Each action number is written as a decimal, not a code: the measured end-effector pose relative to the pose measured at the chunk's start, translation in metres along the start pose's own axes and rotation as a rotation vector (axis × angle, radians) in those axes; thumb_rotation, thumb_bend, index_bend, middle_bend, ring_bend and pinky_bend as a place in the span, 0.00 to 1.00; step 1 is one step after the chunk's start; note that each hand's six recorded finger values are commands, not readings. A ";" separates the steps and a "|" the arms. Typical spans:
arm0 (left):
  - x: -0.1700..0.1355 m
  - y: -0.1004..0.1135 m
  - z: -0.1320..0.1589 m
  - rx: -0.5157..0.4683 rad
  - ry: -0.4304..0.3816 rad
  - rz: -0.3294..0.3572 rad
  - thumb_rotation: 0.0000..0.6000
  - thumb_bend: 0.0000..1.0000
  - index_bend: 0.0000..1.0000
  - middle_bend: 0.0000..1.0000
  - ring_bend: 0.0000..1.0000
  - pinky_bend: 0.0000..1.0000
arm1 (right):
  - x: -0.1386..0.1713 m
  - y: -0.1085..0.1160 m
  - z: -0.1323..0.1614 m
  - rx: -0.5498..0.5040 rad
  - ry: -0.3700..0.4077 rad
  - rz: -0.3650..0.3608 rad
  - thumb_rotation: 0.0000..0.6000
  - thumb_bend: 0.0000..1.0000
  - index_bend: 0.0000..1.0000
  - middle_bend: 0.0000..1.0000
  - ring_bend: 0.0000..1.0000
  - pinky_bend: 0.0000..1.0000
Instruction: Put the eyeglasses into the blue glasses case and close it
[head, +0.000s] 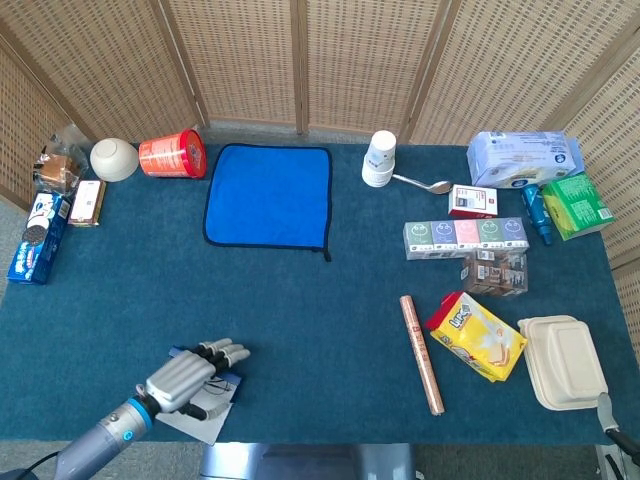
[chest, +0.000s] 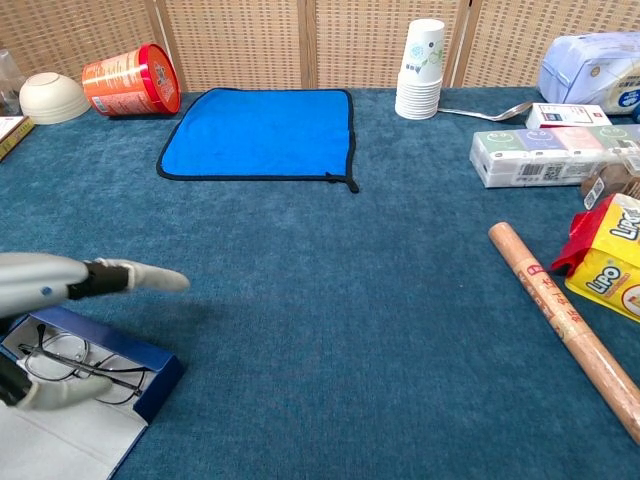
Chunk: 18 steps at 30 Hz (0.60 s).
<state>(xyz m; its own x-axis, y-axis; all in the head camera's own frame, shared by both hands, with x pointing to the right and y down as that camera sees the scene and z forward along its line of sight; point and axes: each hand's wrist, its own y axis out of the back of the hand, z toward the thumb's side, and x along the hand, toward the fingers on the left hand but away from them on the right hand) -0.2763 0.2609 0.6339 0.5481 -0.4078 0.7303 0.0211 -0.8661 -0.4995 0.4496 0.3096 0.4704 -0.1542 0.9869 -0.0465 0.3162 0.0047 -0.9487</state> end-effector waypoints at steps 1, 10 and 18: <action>-0.002 0.001 -0.006 -0.002 0.017 0.005 0.66 0.33 0.03 0.08 0.00 0.09 | 0.000 -0.001 0.001 0.000 0.001 0.001 1.00 0.37 0.00 0.04 0.00 0.10; -0.016 -0.013 -0.036 -0.013 0.103 -0.036 0.66 0.33 0.02 0.08 0.00 0.09 | -0.003 -0.006 0.006 0.004 0.010 0.014 1.00 0.37 0.00 0.04 0.00 0.10; -0.029 -0.019 -0.041 -0.036 0.125 -0.054 0.65 0.33 0.02 0.07 0.00 0.09 | -0.004 -0.006 0.008 0.006 0.013 0.015 1.00 0.37 0.00 0.04 0.00 0.10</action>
<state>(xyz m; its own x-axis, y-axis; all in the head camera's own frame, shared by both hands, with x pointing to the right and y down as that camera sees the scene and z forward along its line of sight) -0.3272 0.2776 0.6416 0.4389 -0.3914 0.8088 0.0165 -0.8965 -0.4428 0.4407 0.3044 0.4737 -0.1374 0.9889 -0.0570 0.3130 -0.0112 -0.9497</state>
